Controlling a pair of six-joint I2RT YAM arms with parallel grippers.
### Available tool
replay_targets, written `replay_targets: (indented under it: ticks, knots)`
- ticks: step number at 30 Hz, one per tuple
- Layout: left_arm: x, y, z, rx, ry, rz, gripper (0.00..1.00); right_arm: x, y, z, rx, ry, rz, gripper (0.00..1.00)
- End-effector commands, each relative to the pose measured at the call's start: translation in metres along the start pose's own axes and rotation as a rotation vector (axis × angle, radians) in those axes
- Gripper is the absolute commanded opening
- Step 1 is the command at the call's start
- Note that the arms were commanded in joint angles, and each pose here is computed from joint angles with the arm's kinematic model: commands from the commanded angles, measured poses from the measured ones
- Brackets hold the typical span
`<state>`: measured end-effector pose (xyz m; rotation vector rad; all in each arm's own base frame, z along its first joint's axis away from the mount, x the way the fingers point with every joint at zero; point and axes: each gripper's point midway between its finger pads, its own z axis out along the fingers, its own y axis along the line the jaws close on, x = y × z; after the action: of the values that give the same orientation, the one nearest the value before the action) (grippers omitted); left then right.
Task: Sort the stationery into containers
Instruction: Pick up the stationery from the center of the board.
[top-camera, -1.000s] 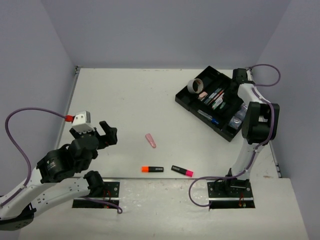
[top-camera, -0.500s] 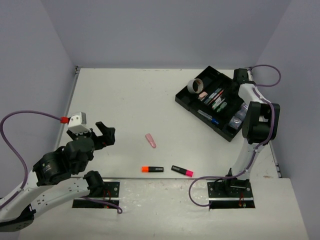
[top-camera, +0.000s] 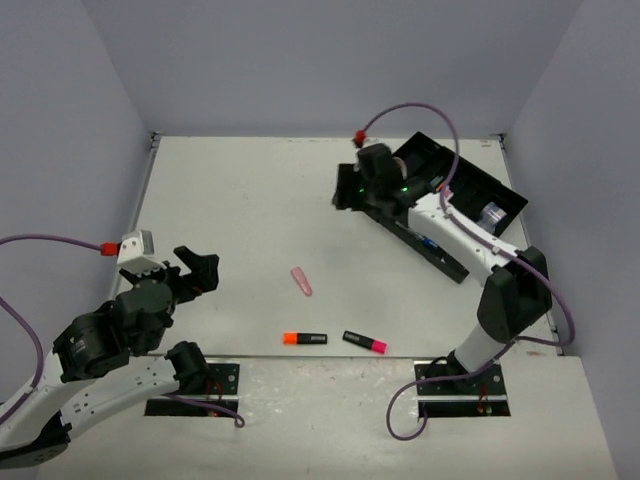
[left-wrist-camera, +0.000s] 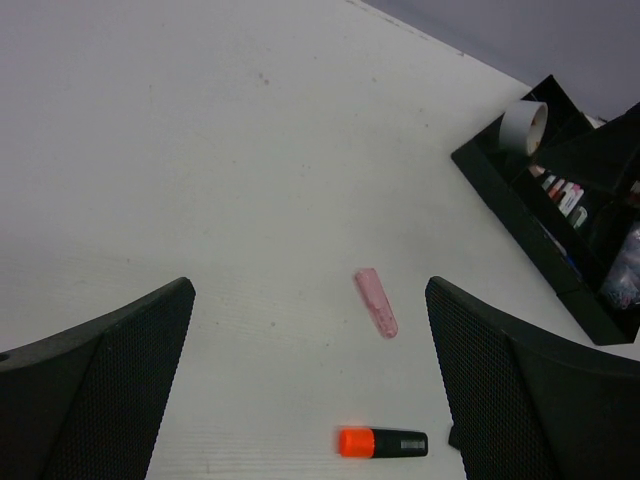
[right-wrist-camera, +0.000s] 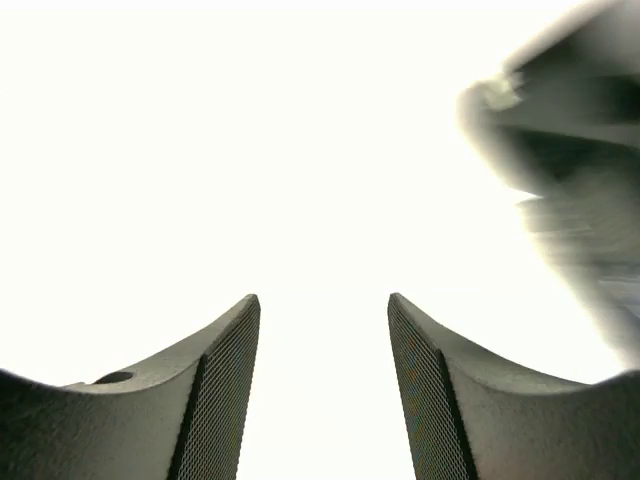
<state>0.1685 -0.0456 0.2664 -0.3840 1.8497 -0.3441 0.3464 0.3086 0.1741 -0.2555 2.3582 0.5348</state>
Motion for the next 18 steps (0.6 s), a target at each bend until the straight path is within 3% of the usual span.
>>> replay_targets:
  ticks: [1, 11, 18]
  knots:
    - [-0.006, 0.005, 0.002, -0.047, -0.029, -0.016, 1.00, 0.058, 0.032, 0.035, 0.088, 0.138, -0.115, 0.62]
    - [-0.006, 0.003, 0.002, -0.034, -0.028, -0.012, 1.00, 0.128, 0.055, 0.065, 0.156, 0.303, -0.214, 0.51]
    - [-0.004, 0.000, 0.004, -0.033, -0.022, 0.004, 1.00, 0.151, 0.057, 0.072, 0.171, 0.348, -0.261, 0.46]
